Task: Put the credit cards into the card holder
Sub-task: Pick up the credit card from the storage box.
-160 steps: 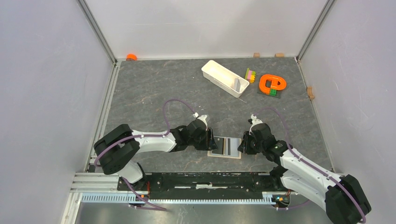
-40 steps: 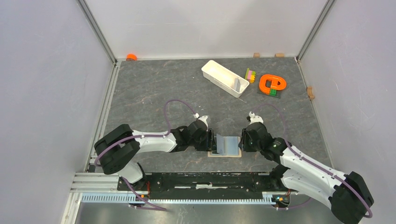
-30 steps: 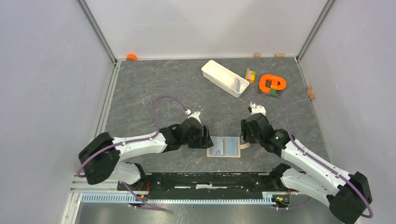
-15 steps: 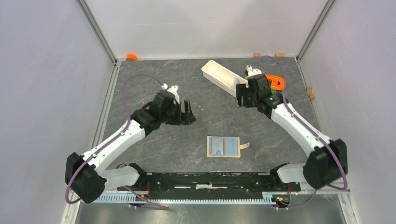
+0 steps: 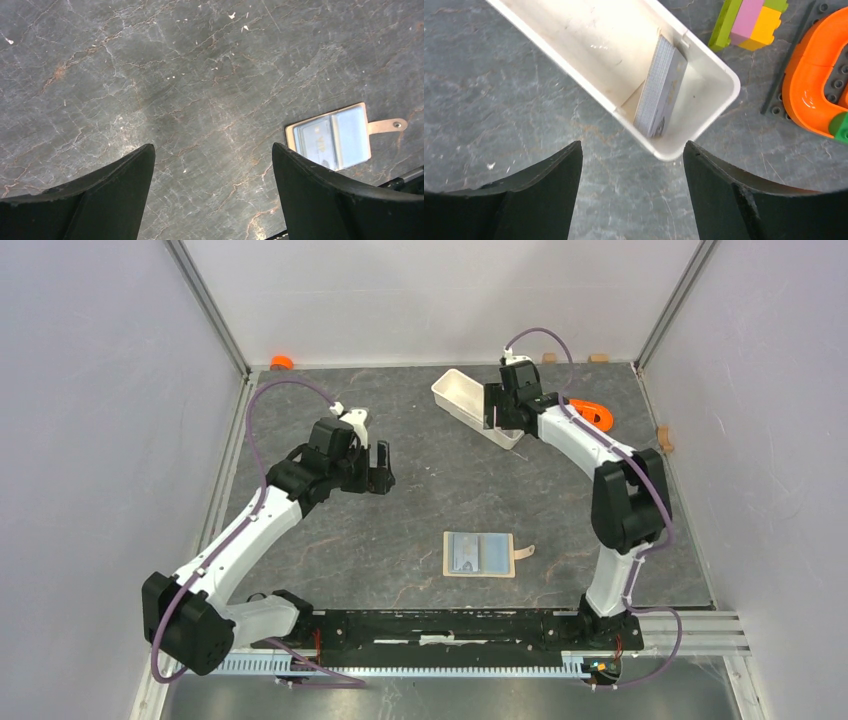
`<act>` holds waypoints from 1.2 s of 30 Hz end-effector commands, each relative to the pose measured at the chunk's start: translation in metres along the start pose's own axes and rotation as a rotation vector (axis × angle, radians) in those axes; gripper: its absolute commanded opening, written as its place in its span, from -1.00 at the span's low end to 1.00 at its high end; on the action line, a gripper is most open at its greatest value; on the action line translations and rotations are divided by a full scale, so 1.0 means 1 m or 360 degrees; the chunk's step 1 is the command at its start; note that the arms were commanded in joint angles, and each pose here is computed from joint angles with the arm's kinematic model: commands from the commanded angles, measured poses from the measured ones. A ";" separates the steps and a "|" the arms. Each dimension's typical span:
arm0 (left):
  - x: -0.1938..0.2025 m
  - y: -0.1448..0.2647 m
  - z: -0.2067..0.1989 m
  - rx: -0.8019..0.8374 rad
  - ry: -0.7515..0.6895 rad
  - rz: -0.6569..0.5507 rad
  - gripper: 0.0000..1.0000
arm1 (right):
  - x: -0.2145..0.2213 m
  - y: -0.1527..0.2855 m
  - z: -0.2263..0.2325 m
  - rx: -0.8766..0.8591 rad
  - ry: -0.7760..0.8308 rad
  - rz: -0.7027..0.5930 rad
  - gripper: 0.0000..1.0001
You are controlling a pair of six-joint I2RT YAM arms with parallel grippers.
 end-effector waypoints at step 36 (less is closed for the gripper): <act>0.005 -0.006 0.008 -0.0010 -0.0111 0.0012 0.86 | -0.049 -0.059 -0.017 0.0037 -0.0484 -0.0189 0.33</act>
Point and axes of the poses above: each gripper's point midway between its finger pads, its own y axis back along the fingers, its own z axis along the line the jaws close on, x = y × z, the point moved 2 cm from there along y, back along the fingers, and after that the axes turned 3 degrees about -y, right-handed, at the moved point
